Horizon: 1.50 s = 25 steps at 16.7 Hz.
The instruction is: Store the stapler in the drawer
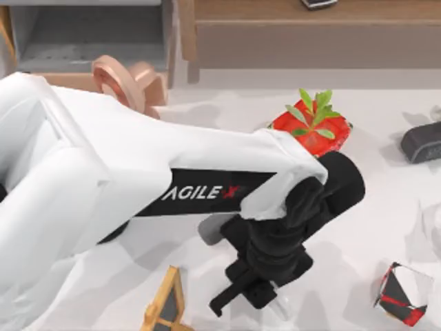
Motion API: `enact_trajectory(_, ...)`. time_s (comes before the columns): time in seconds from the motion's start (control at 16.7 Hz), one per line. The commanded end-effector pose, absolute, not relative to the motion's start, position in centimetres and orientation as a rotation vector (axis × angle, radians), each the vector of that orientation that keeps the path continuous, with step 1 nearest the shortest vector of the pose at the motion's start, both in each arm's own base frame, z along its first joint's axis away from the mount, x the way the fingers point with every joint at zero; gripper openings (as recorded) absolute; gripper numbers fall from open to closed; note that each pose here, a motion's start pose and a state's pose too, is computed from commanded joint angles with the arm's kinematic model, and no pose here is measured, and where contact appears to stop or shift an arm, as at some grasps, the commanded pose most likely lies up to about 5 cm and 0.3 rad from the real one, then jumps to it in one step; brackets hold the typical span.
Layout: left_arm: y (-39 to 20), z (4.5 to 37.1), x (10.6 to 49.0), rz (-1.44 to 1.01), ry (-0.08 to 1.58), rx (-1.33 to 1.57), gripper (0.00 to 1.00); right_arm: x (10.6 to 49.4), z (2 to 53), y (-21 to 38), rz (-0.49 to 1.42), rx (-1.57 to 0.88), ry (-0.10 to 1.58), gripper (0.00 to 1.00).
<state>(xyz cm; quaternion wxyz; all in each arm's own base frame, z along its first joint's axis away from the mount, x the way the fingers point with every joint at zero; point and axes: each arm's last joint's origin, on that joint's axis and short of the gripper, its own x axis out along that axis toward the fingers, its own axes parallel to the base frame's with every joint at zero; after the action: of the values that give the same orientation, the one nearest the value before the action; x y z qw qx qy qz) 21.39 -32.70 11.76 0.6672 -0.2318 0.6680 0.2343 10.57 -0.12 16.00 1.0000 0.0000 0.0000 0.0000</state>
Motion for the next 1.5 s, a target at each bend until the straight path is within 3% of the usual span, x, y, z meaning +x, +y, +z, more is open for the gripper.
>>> enact_trajectory(0.42, -32.7, 14.6, 21.4, 0.530, 1.508, -0.522, 0.00, 10.6, 16.0, -0.1, 0.000, 0.000, 0.000, 1.00)
enact_trajectory(0.9, -32.5, 15.6, 22.6, 0.490, 1.503, -0.521, 0.00, 10.6, 16.0, -0.1, 0.000, 0.000, 0.000, 1.00)
enact_trajectory(1.2, -29.9, 20.9, 28.9, 0.322, 1.430, -0.538, 0.00, 10.6, 16.0, -0.1, 0.000, 0.000, 0.000, 1.00)
enact_trajectory(1.5, -21.8, 28.2, 37.0, 0.202, 1.260, -0.499, 0.00, 10.6, 16.0, -0.1, 0.000, 0.000, 0.000, 1.00)
